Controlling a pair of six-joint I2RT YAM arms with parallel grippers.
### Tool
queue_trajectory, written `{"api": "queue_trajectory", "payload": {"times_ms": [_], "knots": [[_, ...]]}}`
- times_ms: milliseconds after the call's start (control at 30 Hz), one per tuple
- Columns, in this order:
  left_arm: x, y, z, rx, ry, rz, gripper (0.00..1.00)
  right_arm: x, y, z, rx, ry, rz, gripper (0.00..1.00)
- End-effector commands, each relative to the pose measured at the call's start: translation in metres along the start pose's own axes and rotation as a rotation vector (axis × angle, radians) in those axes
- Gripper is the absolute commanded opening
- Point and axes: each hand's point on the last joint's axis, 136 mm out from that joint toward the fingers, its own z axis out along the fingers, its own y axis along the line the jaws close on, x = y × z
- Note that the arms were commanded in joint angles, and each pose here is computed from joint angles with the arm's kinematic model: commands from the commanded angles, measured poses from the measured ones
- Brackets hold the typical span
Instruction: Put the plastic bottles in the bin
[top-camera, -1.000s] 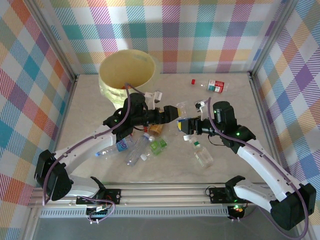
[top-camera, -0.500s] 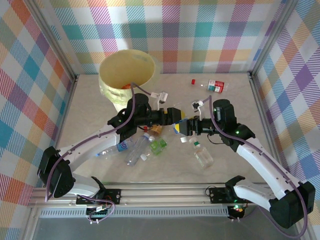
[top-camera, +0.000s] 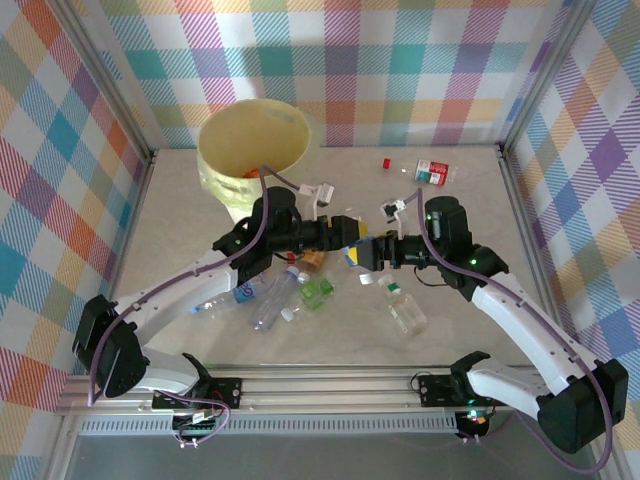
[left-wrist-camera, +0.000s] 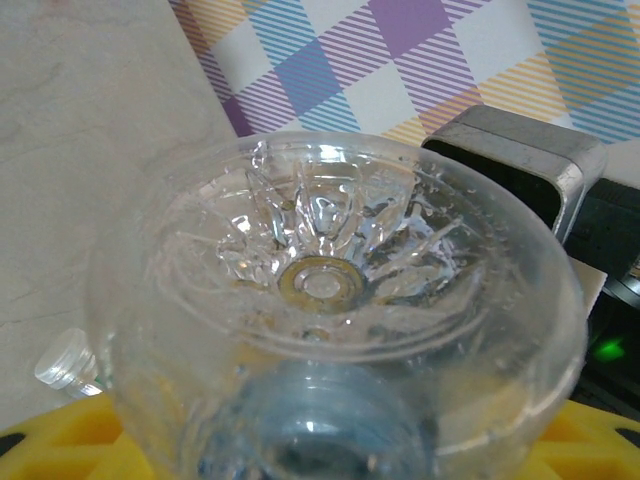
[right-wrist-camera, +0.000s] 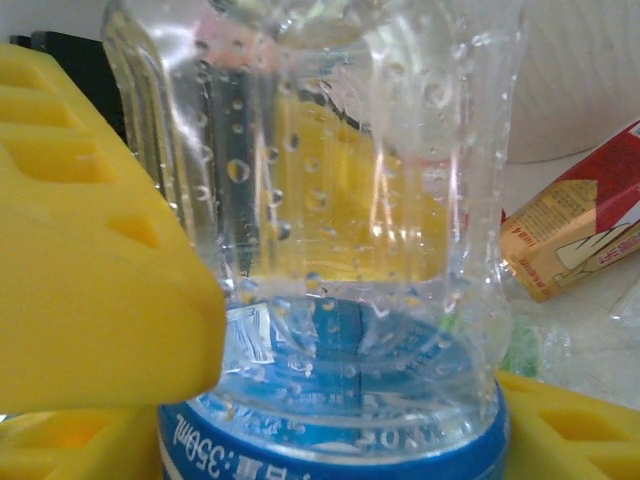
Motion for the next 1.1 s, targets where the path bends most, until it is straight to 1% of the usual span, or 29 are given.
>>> {"api": "queue_trajectory", "payload": {"times_ms": [0, 200, 300, 367, 500, 633, 833, 933, 1067], "knots": [[-0.014, -0.039, -0.017, 0.084, -0.059, 0.101, 0.50, -0.004, 0.015, 0.000, -0.056, 0.001, -0.017, 0.73], [-0.023, -0.039, -0.032, -0.023, -0.084, 0.136, 0.50, -0.003, 0.025, -0.012, -0.071, -0.039, -0.040, 0.91], [-0.029, -0.037, -0.040, -0.078, -0.086, 0.157, 0.50, -0.002, 0.035, -0.022, -0.081, -0.058, -0.060, 0.97], [-0.036, -0.038, -0.047, -0.120, -0.093, 0.179, 0.49, -0.002, 0.043, -0.029, -0.089, -0.073, -0.082, 0.99], [-0.053, -0.037, -0.062, -0.227, -0.093, 0.235, 0.50, -0.006, 0.057, -0.047, -0.078, -0.131, -0.148, 1.00], [-0.074, -0.032, -0.073, -0.327, -0.088, 0.265, 0.50, -0.017, 0.067, -0.065, -0.033, -0.202, -0.229, 1.00], [-0.119, -0.033, -0.094, -0.437, -0.147, 0.304, 0.50, -0.040, 0.088, -0.098, 0.041, -0.317, -0.335, 1.00], [-0.147, -0.031, -0.110, -0.503, -0.197, 0.337, 0.50, -0.051, 0.098, -0.112, 0.068, -0.372, -0.365, 1.00], [-0.184, -0.023, -0.128, -0.548, -0.259, 0.340, 0.49, -0.064, 0.104, -0.121, 0.088, -0.427, -0.365, 1.00]]}}
